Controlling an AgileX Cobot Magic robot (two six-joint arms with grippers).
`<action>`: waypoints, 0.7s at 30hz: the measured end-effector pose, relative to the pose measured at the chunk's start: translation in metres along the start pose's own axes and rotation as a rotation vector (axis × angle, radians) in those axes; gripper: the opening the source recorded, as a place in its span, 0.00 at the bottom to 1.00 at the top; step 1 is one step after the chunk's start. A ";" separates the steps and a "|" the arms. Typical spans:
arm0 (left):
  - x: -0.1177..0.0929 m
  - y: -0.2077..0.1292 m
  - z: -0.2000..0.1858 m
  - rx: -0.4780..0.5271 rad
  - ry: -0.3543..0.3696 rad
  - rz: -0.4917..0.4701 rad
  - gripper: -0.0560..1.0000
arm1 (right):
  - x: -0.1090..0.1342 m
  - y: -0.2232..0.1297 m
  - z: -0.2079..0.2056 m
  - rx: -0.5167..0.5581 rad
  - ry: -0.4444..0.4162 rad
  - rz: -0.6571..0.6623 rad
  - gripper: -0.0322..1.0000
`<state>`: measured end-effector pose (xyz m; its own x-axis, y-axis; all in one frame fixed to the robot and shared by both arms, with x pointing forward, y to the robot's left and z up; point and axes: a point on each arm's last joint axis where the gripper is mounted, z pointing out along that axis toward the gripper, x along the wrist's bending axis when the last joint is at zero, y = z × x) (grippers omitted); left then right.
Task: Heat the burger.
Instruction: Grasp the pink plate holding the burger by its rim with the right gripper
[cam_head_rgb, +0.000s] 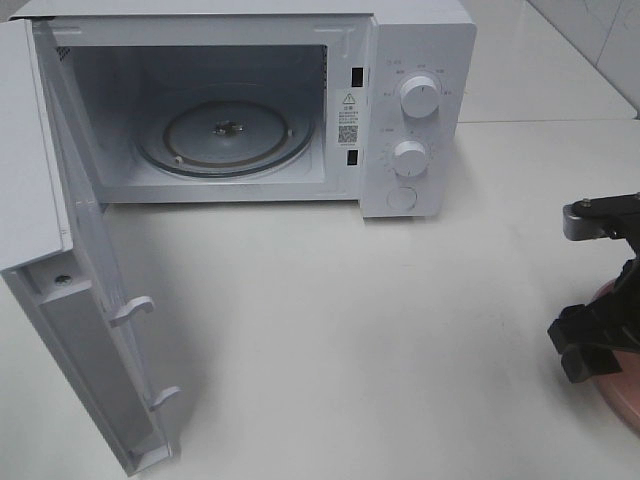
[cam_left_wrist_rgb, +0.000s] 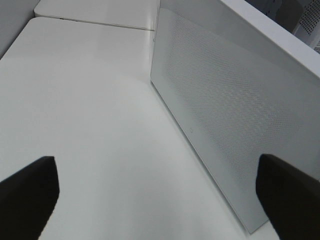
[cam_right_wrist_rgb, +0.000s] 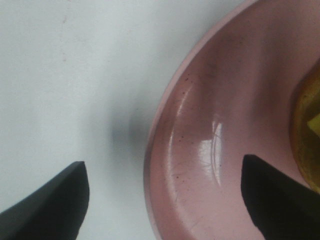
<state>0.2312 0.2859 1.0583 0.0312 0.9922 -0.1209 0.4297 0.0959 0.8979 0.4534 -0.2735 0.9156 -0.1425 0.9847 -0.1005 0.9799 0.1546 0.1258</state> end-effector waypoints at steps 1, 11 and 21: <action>0.000 0.000 0.000 0.000 0.000 0.000 0.99 | -0.002 0.000 0.004 0.011 0.000 0.008 0.79; 0.000 0.000 0.000 0.000 0.000 0.000 0.99 | 0.000 0.003 0.025 0.055 0.007 -0.001 0.78; 0.000 0.000 0.000 0.000 0.000 0.000 0.99 | 0.001 0.005 0.036 0.065 0.007 -0.016 0.78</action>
<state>0.2312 0.2859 1.0583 0.0312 0.9922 -0.1209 0.4297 0.0959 0.8979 0.4627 -0.2743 0.8808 -0.1586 0.9828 -0.0948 0.9846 0.1646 0.0594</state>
